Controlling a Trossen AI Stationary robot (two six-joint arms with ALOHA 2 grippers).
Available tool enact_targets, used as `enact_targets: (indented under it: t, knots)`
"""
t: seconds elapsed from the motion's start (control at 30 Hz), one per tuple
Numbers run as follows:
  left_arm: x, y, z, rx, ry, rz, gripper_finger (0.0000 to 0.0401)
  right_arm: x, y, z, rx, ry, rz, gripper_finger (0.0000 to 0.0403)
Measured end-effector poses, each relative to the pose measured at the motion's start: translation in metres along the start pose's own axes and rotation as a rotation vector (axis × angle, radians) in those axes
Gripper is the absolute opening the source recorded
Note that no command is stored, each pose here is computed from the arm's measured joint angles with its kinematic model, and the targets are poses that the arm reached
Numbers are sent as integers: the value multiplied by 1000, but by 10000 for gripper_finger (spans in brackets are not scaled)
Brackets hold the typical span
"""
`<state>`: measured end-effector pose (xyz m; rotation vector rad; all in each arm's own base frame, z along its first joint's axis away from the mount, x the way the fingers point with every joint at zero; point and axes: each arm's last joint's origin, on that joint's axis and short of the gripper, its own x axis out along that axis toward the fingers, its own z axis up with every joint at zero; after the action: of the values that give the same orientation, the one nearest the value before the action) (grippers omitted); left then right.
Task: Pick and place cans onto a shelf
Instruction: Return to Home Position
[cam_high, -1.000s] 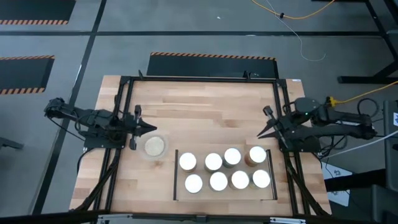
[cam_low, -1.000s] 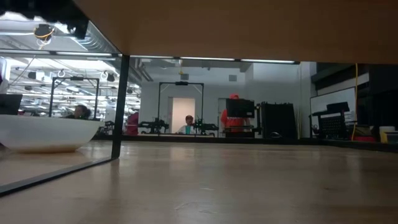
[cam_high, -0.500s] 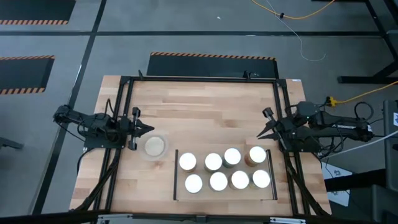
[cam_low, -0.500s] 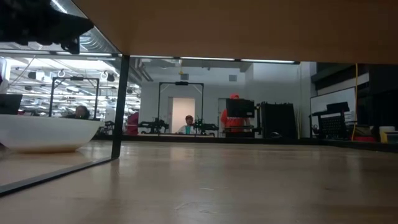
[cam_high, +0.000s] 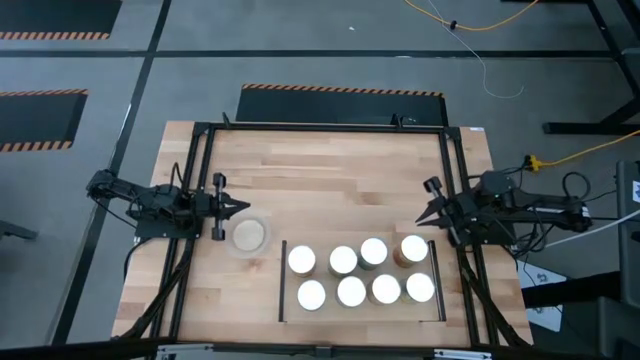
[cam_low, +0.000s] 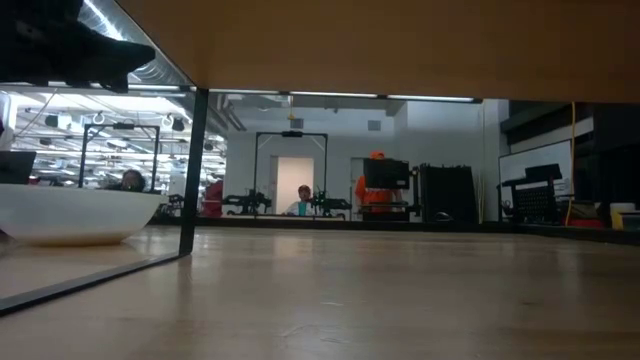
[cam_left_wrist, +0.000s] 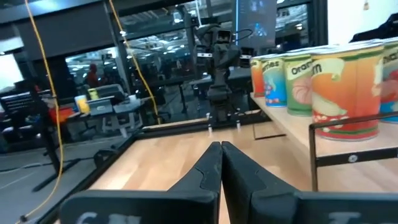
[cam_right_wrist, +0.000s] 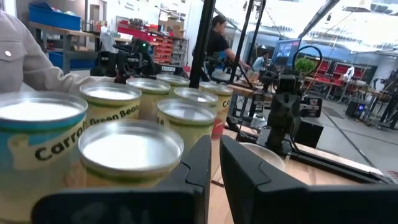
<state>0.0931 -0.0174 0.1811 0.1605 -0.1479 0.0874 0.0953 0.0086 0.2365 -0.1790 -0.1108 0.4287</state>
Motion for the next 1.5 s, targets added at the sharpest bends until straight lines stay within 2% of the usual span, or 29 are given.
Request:
enact_targets:
  t: [0.3, 0.5, 0.6, 0.77, 0.9, 1.2, 1.5]
  knots:
    - [0, 0, -2, -12, 18, 12, 4, -3, 5, -21, 12, -24, -14, 40]
    - [0, 0, -2, -16, 18, 12, 3, -6, 2, -30, -5, -44, -204, 40]
    - [0, 0, -2, -15, 19, 12, 4, -6, 2, -39, -1, -33, -260, 40]
    - [0, 0, -2, -15, 20, 11, 2, -4, 3, -57, 28, -27, -267, 40]
    - [0, 0, -3, -12, 28, 10, 4, -4, 3, -57, 29, -23, -274, 40]
    - [0, 0, -7, -24, 75, 22, 5, -5, 1, -60, 37, 12, -368, 40]
    - [0, 0, -9, -21, 92, 31, 6, -5, 1, -62, 41, 31, -369, 40]
